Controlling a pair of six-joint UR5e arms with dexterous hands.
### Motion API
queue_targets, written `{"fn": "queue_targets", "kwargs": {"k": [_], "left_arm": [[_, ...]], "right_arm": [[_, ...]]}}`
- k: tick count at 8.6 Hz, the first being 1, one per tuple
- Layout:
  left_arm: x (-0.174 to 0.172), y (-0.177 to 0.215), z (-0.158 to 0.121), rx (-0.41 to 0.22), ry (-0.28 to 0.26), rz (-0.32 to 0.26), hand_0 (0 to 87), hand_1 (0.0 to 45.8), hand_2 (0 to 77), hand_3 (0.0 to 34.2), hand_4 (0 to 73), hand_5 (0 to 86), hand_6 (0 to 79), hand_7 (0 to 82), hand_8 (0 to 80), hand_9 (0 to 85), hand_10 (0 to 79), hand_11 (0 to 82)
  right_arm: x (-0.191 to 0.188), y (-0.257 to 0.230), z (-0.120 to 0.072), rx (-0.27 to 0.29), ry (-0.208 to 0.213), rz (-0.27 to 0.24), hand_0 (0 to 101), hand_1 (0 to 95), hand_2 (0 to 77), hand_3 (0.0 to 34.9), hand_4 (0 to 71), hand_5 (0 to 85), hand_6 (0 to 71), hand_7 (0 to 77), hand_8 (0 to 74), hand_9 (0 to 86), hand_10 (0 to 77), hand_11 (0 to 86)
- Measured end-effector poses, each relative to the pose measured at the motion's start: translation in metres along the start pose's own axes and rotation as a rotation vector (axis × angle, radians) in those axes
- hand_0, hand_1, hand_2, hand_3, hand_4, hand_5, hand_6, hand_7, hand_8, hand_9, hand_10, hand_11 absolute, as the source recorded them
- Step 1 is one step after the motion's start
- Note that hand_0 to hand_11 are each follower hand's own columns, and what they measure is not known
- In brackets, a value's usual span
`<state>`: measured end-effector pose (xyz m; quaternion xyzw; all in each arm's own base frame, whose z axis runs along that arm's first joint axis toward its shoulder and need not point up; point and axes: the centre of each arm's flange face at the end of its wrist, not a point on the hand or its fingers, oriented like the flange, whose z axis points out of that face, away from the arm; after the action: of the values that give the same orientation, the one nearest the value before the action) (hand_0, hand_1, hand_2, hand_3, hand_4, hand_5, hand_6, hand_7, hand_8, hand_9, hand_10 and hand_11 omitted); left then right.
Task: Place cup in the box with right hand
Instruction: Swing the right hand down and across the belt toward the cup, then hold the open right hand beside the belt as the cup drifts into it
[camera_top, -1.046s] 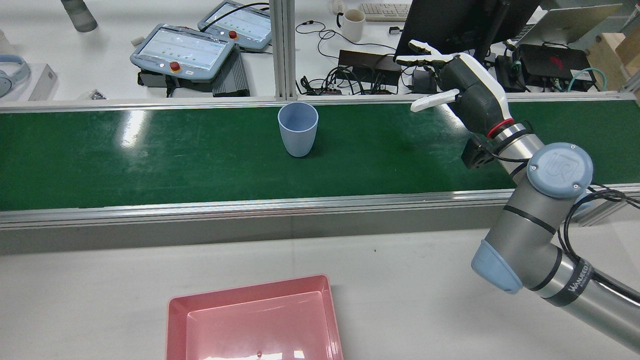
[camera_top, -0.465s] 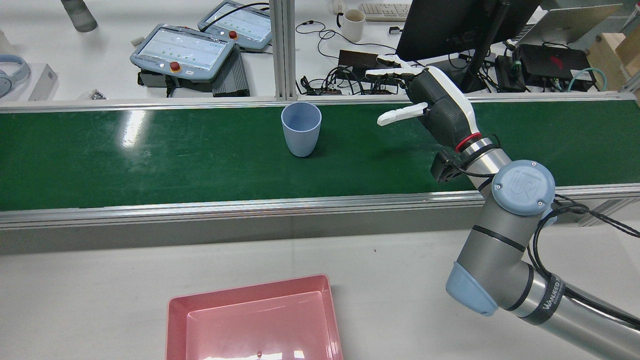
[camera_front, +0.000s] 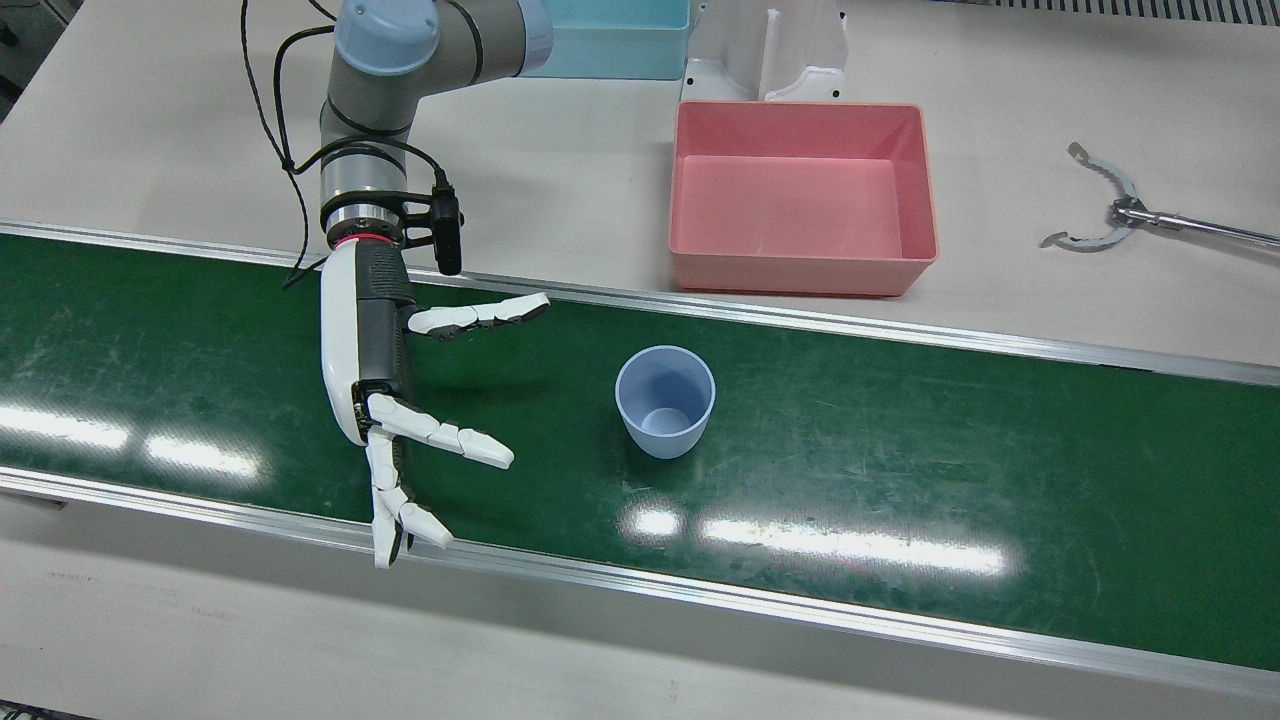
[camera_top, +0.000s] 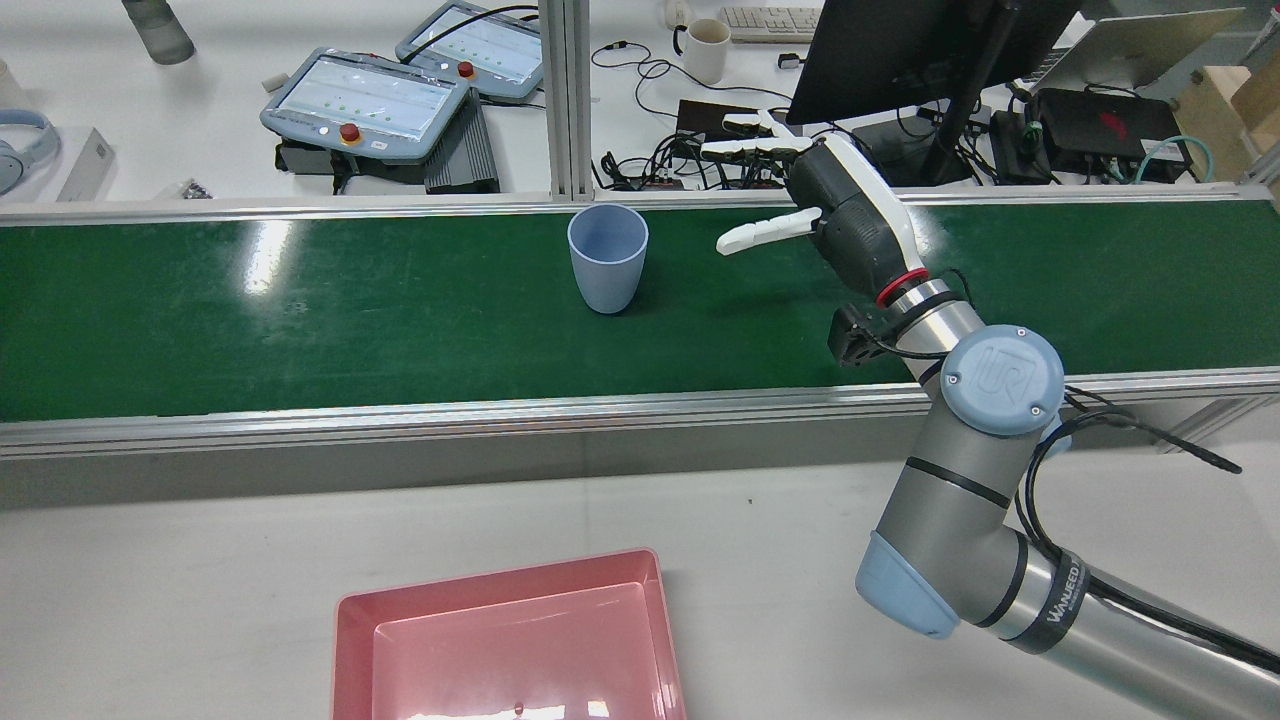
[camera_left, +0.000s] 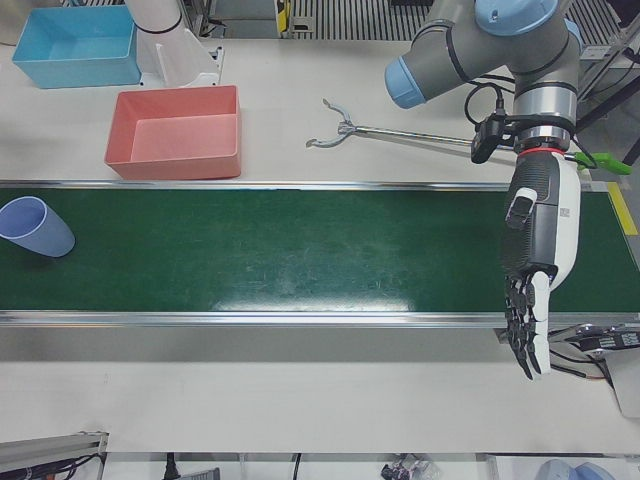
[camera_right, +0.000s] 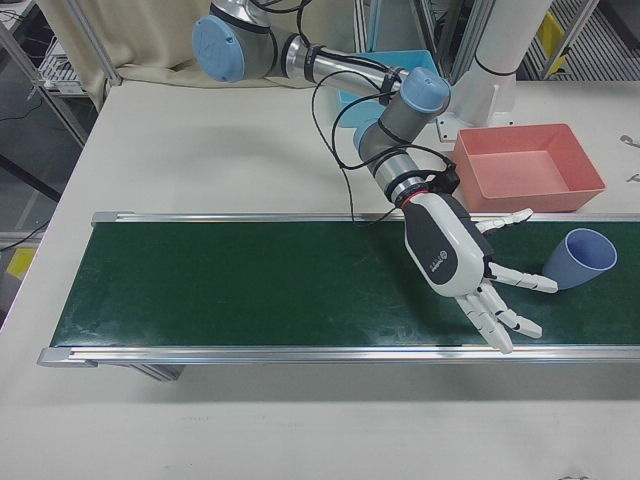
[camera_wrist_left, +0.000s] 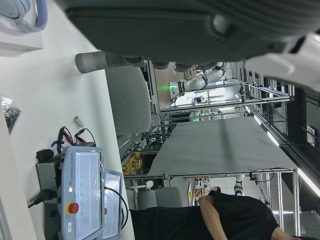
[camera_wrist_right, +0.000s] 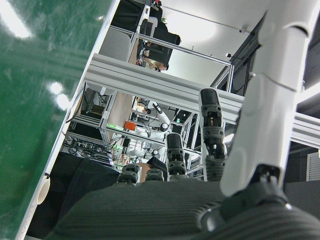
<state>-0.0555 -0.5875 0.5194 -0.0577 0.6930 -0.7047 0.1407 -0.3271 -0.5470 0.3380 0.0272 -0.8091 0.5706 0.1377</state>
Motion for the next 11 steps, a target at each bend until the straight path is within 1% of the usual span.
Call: {"fn": "queue_targets", "kwargs": {"k": [1, 2, 4, 5, 6, 8, 9, 10, 11], "left_arm": [[0.0, 0.0, 0.0, 0.0, 0.0, 0.0, 0.0, 0.5, 0.5, 0.0, 0.0, 0.0, 0.0, 0.0, 0.0, 0.5, 0.0, 0.0], [0.0, 0.0, 0.0, 0.0, 0.0, 0.0, 0.0, 0.5, 0.5, 0.0, 0.0, 0.0, 0.0, 0.0, 0.0, 0.0, 0.0, 0.0], [0.0, 0.0, 0.0, 0.0, 0.0, 0.0, 0.0, 0.5, 0.5, 0.0, 0.0, 0.0, 0.0, 0.0, 0.0, 0.5, 0.0, 0.0], [0.0, 0.0, 0.0, 0.0, 0.0, 0.0, 0.0, 0.5, 0.5, 0.0, 0.0, 0.0, 0.0, 0.0, 0.0, 0.5, 0.0, 0.0], [0.0, 0.0, 0.0, 0.0, 0.0, 0.0, 0.0, 0.5, 0.5, 0.0, 0.0, 0.0, 0.0, 0.0, 0.0, 0.0, 0.0, 0.0], [0.0, 0.0, 0.0, 0.0, 0.0, 0.0, 0.0, 0.5, 0.5, 0.0, 0.0, 0.0, 0.0, 0.0, 0.0, 0.0, 0.0, 0.0], [0.0, 0.0, 0.0, 0.0, 0.0, 0.0, 0.0, 0.5, 0.5, 0.0, 0.0, 0.0, 0.0, 0.0, 0.0, 0.0, 0.0, 0.0], [0.0, 0.0, 0.0, 0.0, 0.0, 0.0, 0.0, 0.5, 0.5, 0.0, 0.0, 0.0, 0.0, 0.0, 0.0, 0.5, 0.0, 0.0], [0.0, 0.0, 0.0, 0.0, 0.0, 0.0, 0.0, 0.5, 0.5, 0.0, 0.0, 0.0, 0.0, 0.0, 0.0, 0.5, 0.0, 0.0]], "right_arm": [[0.003, 0.003, 0.0, -0.001, 0.001, -0.002, 57, 15.3, 0.5, 0.0, 30.5, 5.5, 7.1, 25.1, 0.0, 3.8, 3.8, 7.1], [0.008, 0.005, -0.002, -0.001, 0.008, -0.003, 57, 16.4, 0.5, 0.0, 31.1, 5.5, 7.1, 27.8, 0.0, 3.8, 3.3, 7.1], [0.018, 0.007, -0.007, 0.006, 0.023, -0.005, 57, 17.5, 0.5, 0.0, 31.6, 5.5, 7.1, 28.9, 0.0, 3.8, 3.8, 7.1], [0.021, 0.006, -0.008, 0.013, 0.025, -0.008, 57, 17.5, 0.5, 0.0, 31.6, 5.5, 7.1, 28.9, 0.0, 3.8, 1.6, 7.1], [0.024, 0.003, -0.008, 0.019, 0.028, -0.01, 57, 17.5, 0.5, 0.0, 30.5, 5.5, 7.1, 28.9, 0.0, 3.8, 3.8, 7.1], [0.027, 0.001, -0.007, 0.025, 0.029, -0.002, 57, 16.9, 0.5, 0.0, 30.5, 5.5, 7.1, 28.9, 0.0, 5.4, 3.8, 7.1], [0.027, 0.001, -0.007, 0.029, 0.029, 0.002, 57, 16.9, 0.5, 0.0, 28.9, 5.5, 7.1, 26.7, 0.0, 5.4, 3.8, 7.1], [0.027, 0.0, -0.008, 0.034, 0.032, 0.001, 57, 21.8, 0.5, 0.0, 31.1, 5.5, 7.6, 31.6, 1.1, 5.4, 3.8, 8.2], [0.027, 0.0, -0.008, 0.037, 0.035, 0.0, 57, 21.8, 0.5, 0.0, 31.1, 5.5, 7.6, 31.6, 1.1, 5.4, 3.8, 8.2]]}}
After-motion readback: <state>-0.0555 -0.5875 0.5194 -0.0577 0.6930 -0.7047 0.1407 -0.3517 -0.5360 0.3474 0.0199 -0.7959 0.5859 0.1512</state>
